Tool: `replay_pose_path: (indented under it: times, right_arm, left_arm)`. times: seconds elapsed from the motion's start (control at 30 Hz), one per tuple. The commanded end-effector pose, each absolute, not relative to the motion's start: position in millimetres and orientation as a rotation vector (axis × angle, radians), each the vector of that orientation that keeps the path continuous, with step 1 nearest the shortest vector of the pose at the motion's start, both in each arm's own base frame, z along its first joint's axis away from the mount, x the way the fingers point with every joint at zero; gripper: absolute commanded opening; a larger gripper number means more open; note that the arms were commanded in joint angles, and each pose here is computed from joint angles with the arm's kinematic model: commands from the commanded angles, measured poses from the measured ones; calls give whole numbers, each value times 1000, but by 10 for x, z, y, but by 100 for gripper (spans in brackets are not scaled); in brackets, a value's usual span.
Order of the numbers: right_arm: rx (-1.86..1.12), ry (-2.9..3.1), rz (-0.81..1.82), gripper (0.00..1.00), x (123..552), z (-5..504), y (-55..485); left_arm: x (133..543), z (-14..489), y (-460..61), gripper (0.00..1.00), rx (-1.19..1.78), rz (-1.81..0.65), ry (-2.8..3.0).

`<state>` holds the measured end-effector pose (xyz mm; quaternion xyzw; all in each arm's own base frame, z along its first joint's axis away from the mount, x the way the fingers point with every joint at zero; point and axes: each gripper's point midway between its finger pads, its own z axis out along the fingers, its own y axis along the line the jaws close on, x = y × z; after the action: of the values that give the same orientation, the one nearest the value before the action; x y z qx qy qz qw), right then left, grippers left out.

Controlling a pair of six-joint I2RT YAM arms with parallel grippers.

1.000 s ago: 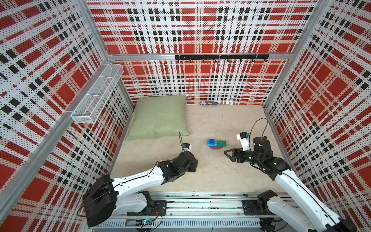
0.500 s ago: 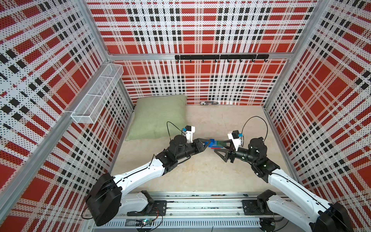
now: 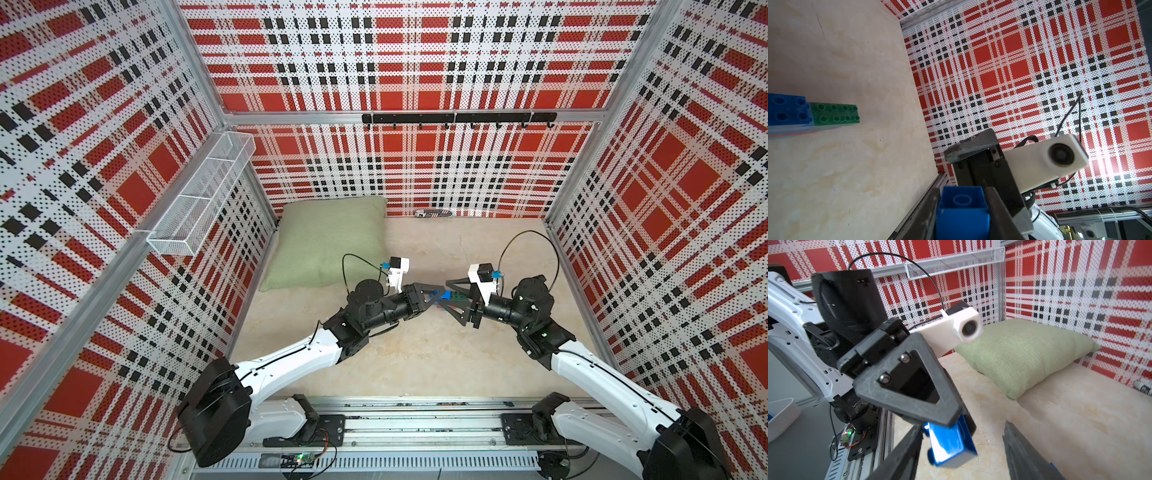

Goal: Assemble a heart with lego
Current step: Adjust the lego brick.

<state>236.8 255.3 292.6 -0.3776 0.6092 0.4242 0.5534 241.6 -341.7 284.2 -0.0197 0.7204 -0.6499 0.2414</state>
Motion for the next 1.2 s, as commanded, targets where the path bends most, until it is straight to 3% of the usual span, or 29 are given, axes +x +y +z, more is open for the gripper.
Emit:
replay_pose_path:
  times: [0.0, 0.3, 0.43, 0.53, 0.63, 0.73, 0.83, 1.0, 1.17]
  right_arm:
    - [-950, 1403, 1011, 56, 2293, 2982, 2593]
    - [-999, 1416, 1051, 48, 2272, 2988, 2655]
    - [-996, 1420, 1046, 38, 2260, 3023, 2638]
    - [-990, 1422, 1061, 25, 2243, 3072, 2637]
    - [-977, 1447, 1061, 22, 2249, 3086, 2626]
    - [-944, 1494, 1077, 21, 2263, 3100, 2614]
    - [-875, 1593, 1112, 21, 2313, 3065, 2567]
    - [-612, 1775, 1232, 21, 2445, 3018, 2412]
    - [-250, 1903, 1493, 23, 2509, 3003, 2270]
  left_arm:
    - [2337, 3036, -3474, 21, 5, -1848, 1926]
    - [2298, 3071, -3456, 21, 10, -1872, 1920]
    - [2318, 3088, -3414, 22, 0, -1867, 1910]
    - [2319, 3104, -3406, 29, 10, -1866, 1904]
    - [2340, 3141, -3355, 37, 11, -1848, 1880]
    - [2378, 3222, -3298, 49, 29, -1823, 1841]
    - [2474, 3381, -3189, 55, 86, -1744, 1762]
    - [2709, 3224, -2934, 56, 139, -1485, 1723]
    - [2527, 3167, -3063, 55, 352, -1457, 1651]
